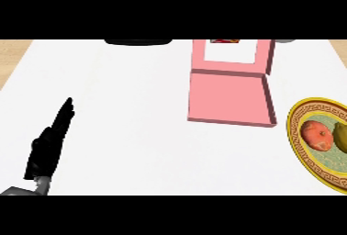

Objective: Pick the lemon from the plate and place it in the cardboard box

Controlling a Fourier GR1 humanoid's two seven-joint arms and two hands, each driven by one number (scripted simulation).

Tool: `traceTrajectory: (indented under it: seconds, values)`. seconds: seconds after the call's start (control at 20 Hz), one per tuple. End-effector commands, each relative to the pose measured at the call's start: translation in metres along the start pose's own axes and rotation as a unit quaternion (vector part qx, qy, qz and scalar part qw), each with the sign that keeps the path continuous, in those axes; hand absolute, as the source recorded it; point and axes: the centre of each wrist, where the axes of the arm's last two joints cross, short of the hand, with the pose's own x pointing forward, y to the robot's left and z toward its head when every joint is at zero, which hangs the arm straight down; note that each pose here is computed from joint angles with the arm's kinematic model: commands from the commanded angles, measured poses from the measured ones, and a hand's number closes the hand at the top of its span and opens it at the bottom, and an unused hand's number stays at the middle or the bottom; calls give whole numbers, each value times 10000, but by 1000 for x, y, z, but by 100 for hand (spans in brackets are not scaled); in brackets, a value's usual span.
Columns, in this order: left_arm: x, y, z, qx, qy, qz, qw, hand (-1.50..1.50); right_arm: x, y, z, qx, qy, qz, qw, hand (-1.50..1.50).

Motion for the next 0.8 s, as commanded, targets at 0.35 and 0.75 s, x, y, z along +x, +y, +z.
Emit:
traceTrajectory:
  seconds: [0.35, 0.75]
  values:
    - [-7, 6, -3, -26, 56, 34, 10000, 0, 26, 27, -20, 2040, 875, 1210, 9675, -150]
    - [-3, -4, 11, -75, 31, 96, 9999, 0, 40, 58, -32, 1927, 1222, 1360, 9641, -150]
